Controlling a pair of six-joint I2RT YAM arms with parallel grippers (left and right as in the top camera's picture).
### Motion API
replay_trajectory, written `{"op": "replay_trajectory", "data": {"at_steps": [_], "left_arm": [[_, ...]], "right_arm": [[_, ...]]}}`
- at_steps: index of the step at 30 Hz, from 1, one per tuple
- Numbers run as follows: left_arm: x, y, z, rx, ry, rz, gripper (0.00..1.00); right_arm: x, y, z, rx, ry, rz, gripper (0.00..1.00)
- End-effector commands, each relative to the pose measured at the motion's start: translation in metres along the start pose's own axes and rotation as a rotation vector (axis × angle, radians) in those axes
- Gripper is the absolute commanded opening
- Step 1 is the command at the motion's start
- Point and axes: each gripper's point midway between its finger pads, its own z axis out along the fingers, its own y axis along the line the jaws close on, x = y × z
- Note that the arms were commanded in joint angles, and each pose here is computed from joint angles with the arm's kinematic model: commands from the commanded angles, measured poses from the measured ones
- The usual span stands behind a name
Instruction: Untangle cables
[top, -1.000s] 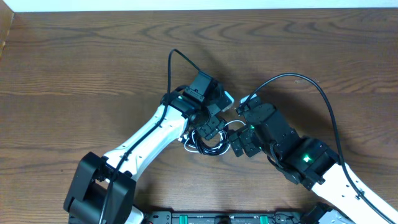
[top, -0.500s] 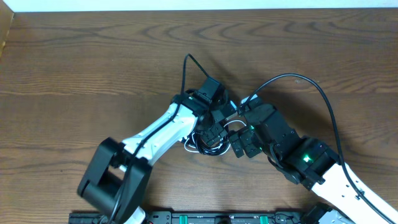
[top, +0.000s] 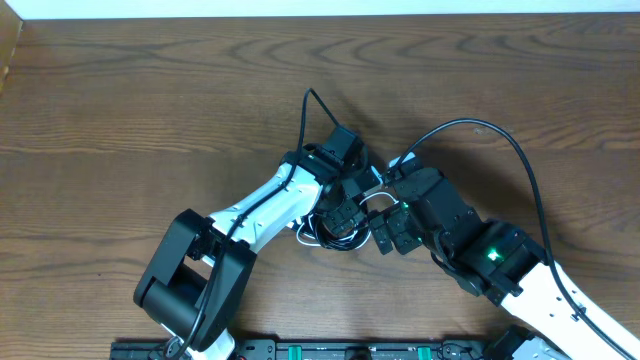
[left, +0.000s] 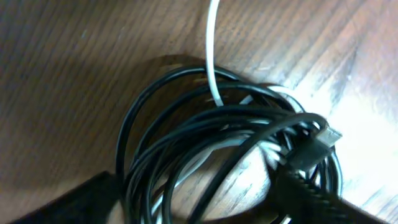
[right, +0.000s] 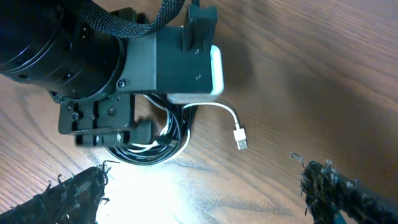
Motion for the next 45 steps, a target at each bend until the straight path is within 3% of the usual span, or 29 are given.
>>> {"op": "replay_trajectory", "data": {"at_steps": [1,9,14,18,21,31,39,45], "left_arm": [[0.005,-0.001,0.004,0.004,0.016,0.003,0.96],[0.016,0.029,0.001,-0.162,0.094,0.11,0.97],[0.018,0.033,0.0,-0.184,0.11,0.16,0.84],[0.018,0.033,0.0,-0.184,0.11,0.161,0.66],[0.018,0.033,0.0,-0.183,0.111,0.166,0.46],[0.018,0.033,0.0,-0.183,0.111,0.165,0.09],[0.012,0.035,-0.009,-0.206,0.087,0.167,0.07],[-0.013,0.051,-0.069,-0.365,-0.031,0.168,0.07]], "right_arm": [[-0.006,-0.001,-0.005,0.009,-0.024,0.01,0.99],[-0.006,-0.001,-0.005,0.011,-0.025,0.01,0.99],[-0.006,-0.001,-0.005,0.011,-0.025,0.01,0.99],[-0.006,-0.001,-0.005,0.011,-0.026,0.01,0.99],[-0.007,-0.001,-0.005,0.01,-0.028,0.01,0.99],[-0.006,-0.001,-0.003,0.012,-0.02,0.009,0.99],[-0.006,0.0,0.001,0.013,-0.014,0.008,0.99],[-0.01,0.001,0.001,0.01,-0.029,0.011,0.99]]}}
